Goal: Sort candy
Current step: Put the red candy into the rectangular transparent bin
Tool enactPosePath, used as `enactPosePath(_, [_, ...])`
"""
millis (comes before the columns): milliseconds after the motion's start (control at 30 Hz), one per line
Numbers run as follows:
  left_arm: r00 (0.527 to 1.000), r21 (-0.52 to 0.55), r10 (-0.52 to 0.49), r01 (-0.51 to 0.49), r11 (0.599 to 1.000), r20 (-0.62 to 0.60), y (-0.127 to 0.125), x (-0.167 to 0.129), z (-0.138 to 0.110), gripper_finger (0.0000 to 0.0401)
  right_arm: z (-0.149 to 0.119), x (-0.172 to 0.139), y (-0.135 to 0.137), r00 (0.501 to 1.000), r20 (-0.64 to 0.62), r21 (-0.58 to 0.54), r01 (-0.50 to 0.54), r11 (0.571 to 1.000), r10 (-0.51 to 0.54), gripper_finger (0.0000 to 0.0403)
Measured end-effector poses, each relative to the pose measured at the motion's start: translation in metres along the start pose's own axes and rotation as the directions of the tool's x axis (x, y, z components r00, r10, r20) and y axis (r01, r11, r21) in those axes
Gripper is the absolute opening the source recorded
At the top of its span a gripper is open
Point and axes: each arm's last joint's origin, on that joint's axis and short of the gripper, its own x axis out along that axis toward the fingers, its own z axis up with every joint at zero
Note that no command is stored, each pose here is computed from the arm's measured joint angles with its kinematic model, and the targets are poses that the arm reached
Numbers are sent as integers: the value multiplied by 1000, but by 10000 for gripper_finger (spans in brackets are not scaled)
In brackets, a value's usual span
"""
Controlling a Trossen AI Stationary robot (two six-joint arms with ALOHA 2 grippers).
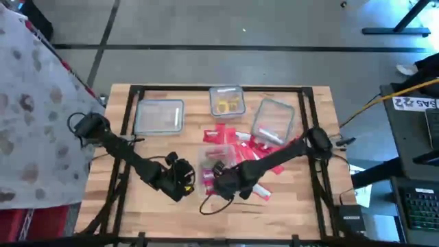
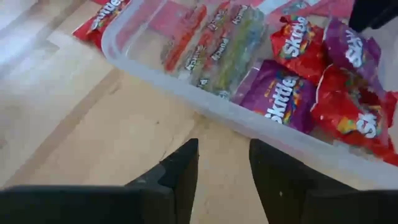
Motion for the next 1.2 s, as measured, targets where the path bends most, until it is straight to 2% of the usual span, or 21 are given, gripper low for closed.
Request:
enactPosePath(67, [1000,-2,0,0,1000,0,0,0,0,129,1,-4,2,999,-25,29,46,999,-46,117])
enactPosePath(133, [1000,-2,0,0,1000,0,0,0,0,129,2,-13,1,993,-47,107,113,988,-109,122])
enactPosePath(200, [1000,-2,0,0,1000,0,0,0,0,129,3,-27,-2,990,-59,197,135,971,-126,123])
enactPosePath(300, [1000,-2,0,0,1000,0,0,0,0,129,-1,-56,-3,990,-106,311,124,942,-95,123])
enactPosePath(433, [1000,-2,3,-3,1000,4,0,0,0,129,-22,-92,1,980,-194,445,124,887,-40,124])
enactPosePath(567, [1000,-3,3,-3,1000,5,0,0,0,129,-50,-121,9,965,-261,544,169,822,-26,124])
enactPosePath(633, [1000,-4,3,-3,1000,5,0,0,0,129,-65,-133,14,960,-271,597,223,770,-69,124])
enactPosePath(700, [1000,-11,3,-3,1000,5,0,0,0,129,-78,-137,21,958,-263,666,264,698,-111,124])
enactPosePath(833, [1000,-13,2,-2,1000,5,0,0,0,129,-106,-127,36,954,-248,796,300,525,-169,124])
enactPosePath(933, [1000,-15,1,-1,1000,6,0,0,0,129,-128,-102,43,950,-266,865,310,394,-164,124])
enactPosePath(967, [1000,-15,1,-1,1000,6,0,0,0,129,-135,-93,44,948,-274,877,314,364,-158,124])
enactPosePath(1033, [1000,-15,0,0,1000,7,0,0,1,129,-147,-74,44,949,-273,889,312,336,-159,124])
enactPosePath(1200, [1000,-3,-1,1,1000,8,0,0,1,129,-171,-38,36,953,-232,890,290,353,-197,124])
